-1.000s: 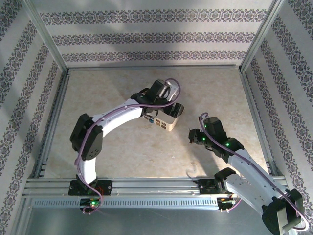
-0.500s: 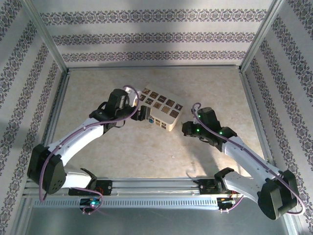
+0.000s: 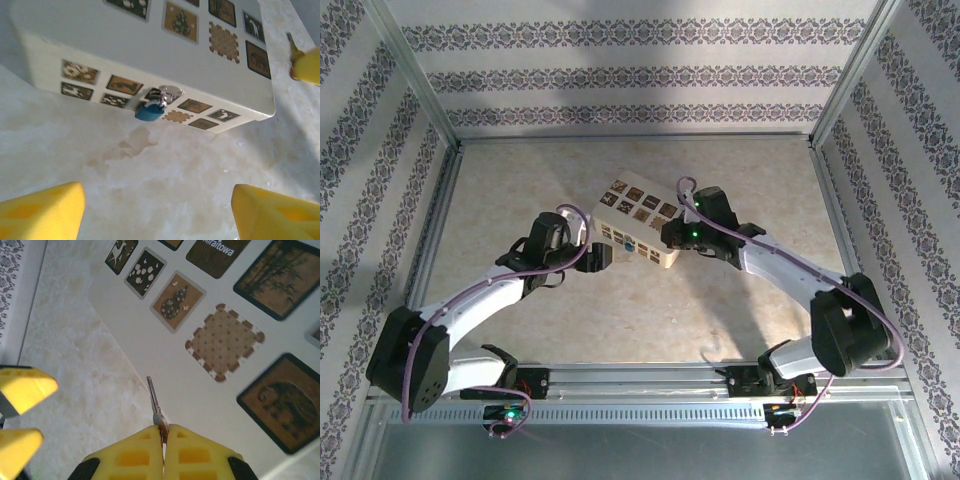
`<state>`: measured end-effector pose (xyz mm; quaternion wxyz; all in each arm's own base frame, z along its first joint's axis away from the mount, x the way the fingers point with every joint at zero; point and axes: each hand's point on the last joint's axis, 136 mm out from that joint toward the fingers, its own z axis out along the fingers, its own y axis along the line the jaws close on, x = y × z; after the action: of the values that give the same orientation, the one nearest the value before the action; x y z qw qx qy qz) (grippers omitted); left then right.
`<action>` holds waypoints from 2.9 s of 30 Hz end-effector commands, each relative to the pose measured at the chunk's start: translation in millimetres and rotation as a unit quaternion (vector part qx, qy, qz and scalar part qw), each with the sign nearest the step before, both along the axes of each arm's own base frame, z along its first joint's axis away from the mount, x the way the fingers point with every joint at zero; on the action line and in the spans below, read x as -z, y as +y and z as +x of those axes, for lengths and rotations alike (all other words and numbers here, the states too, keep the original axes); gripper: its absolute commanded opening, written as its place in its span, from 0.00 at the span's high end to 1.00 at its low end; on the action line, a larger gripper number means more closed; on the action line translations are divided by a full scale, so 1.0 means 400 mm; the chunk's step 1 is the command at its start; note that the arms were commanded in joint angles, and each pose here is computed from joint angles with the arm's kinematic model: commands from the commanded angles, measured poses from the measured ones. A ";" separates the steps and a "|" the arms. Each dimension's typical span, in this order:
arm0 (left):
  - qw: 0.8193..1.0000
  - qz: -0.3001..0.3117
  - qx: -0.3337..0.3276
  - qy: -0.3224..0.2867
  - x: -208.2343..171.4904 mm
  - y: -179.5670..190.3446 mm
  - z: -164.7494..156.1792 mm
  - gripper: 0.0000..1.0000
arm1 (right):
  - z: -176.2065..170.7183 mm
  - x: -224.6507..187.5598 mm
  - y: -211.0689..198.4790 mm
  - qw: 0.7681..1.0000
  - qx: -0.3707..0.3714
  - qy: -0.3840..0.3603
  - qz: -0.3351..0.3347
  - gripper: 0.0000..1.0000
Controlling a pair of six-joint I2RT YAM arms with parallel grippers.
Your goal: Unlock a padlock with a key
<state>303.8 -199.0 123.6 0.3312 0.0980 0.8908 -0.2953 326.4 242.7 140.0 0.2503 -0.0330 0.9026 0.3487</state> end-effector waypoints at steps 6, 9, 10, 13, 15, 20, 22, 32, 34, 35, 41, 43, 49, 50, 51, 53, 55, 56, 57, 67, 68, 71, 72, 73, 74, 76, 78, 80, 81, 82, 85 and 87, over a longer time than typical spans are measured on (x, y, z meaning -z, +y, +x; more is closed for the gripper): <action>0.997 -0.072 0.026 0.003 0.034 -0.063 0.045 0.28 | 0.048 0.035 0.042 1.000 -0.017 0.007 0.019 1.00; 0.996 -0.088 0.028 -0.001 0.053 -0.074 0.064 0.28 | 0.046 0.064 0.033 1.000 -0.011 0.020 0.013 1.00; 0.996 -0.089 0.029 -0.002 0.061 -0.077 0.069 0.29 | 0.044 0.071 0.030 1.000 -0.009 0.023 0.010 1.00; 0.996 -0.085 0.040 -0.007 0.089 -0.088 0.089 0.30 | 0.032 0.098 0.018 0.999 -0.004 0.036 0.001 1.00; 0.996 -0.079 0.052 -0.007 0.104 -0.097 0.098 0.32 | 0.024 0.112 0.011 0.999 -0.003 0.043 -0.007 1.00; 0.996 -0.064 0.064 -0.020 0.133 -0.107 0.125 0.33 | 0.009 0.132 -0.004 0.999 0.000 0.049 -0.019 1.00; 0.995 -0.062 0.069 -0.027 0.141 -0.113 0.137 0.33 | 0.005 0.137 -0.006 0.998 0.000 0.051 -0.021 1.00; 0.993 -0.050 0.097 -0.052 0.156 -0.142 0.183 0.38 | 0.003 0.147 -0.012 0.998 -0.001 0.052 -0.029 1.00; 0.992 -0.053 0.103 -0.052 0.157 -0.148 0.187 0.40 | 0.005 0.146 -0.013 0.998 -0.001 0.051 -0.029 1.00; 0.992 -0.055 0.105 -0.051 0.157 -0.151 0.189 0.40 | 0.005 0.146 -0.012 0.998 -0.001 0.051 -0.029 1.00; 0.989 -0.077 0.117 -0.038 0.160 -0.178 0.179 0.45 | 0.008 0.147 -0.011 0.998 -0.002 0.052 -0.028 1.00; 0.989 -0.076 0.121 -0.035 0.165 -0.187 0.171 0.45 | 0.008 0.148 -0.011 0.998 -0.002 0.053 -0.028 1.00; 0.989 -0.089 0.117 -0.032 0.163 -0.206 0.169 0.49 | 0.006 0.150 -0.009 0.998 -0.004 0.054 -0.027 1.00; 0.989 -0.091 0.115 -0.031 0.162 -0.209 0.169 0.49 | 0.006 0.149 -0.009 0.998 -0.003 0.055 -0.026 1.00; 0.989 -0.093 0.113 -0.031 0.160 -0.211 0.171 0.50 | 0.007 0.148 -0.009 0.998 -0.003 0.053 -0.026 1.00; 0.988 -0.100 0.110 -0.031 0.155 -0.217 0.174 0.51 | 0.007 0.148 -0.009 0.998 -0.003 0.053 -0.025 1.00; 0.988 -0.108 0.104 -0.031 0.151 -0.222 0.177 0.52 | 0.007 0.148 -0.010 0.998 -0.002 0.054 -0.025 1.00; 0.988 -0.110 0.103 -0.029 0.151 -0.225 0.176 0.52 | 0.007 0.149 -0.010 0.998 -0.001 0.054 -0.025 1.00; 0.988 -0.113 0.101 -0.028 0.149 -0.227 0.177 0.53 | 0.007 0.148 -0.010 0.998 -0.001 0.053 -0.024 1.00; 0.990 -0.121 0.066 -0.022 0.150 -0.230 0.190 0.57 | 0.005 0.151 -0.008 0.998 -0.002 0.053 -0.023 1.00; 0.990 -0.123 0.065 -0.021 0.149 -0.230 0.192 0.59 | 0.005 0.150 -0.007 0.998 -0.003 0.053 -0.022 1.00; 0.990 -0.125 0.059 -0.021 0.147 -0.231 0.195 0.63 | 0.005 0.148 -0.006 0.998 -0.003 0.052 -0.021 1.00; 0.990 -0.125 0.057 -0.022 0.145 -0.231 0.197 0.64 | 0.005 0.147 -0.006 0.998 -0.003 0.053 -0.020 1.00; 0.990 -0.125 0.054 -0.023 0.144 -0.229 0.198 0.65 | 0.006 0.145 -0.005 0.999 -0.004 0.051 -0.019 1.00; 0.991 -0.125 0.052 -0.023 0.143 -0.228 0.198 0.66 | 0.007 0.143 -0.004 0.999 -0.004 0.049 -0.019 1.00; 0.991 -0.125 0.050 -0.025 0.141 -0.227 0.198 0.68 | 0.006 0.138 -0.002 0.999 -0.006 0.047 -0.017 1.00; 0.990 -0.127 0.050 -0.026 0.137 -0.228 0.195 0.69 | 0.009 0.127 0.002 0.999 -0.008 0.040 -0.012 1.00; 0.990 -0.128 0.051 -0.028 0.129 -0.229 0.193 0.69 | 0.013 0.107 0.004 1.000 -0.011 0.027 -0.008 1.00; 0.990 -0.128 0.051 -0.029 0.126 -0.230 0.191 0.69 | 0.015 0.096 0.005 1.000 -0.012 0.020 -0.006 1.00; 0.990 -0.129 0.051 -0.031 0.121 -0.231 0.189 0.69 | 0.016 0.081 0.005 1.000 -0.013 0.011 -0.004 1.00; 0.989 -0.134 0.052 -0.029 0.113 -0.234 0.180 0.70 | 0.011 0.041 -0.002 1.000 -0.016 -0.016 -0.002 1.00; 0.988 -0.139 0.054 -0.025 0.104 -0.238 0.171 0.71 | -0.002 0.023 -0.010 0.999 -0.019 -0.033 -0.003 1.00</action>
<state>370.2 -283.2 45.9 0.3081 0.0933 0.8559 -0.4048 331.0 243.4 115.3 0.2475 -0.0427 0.9020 0.3512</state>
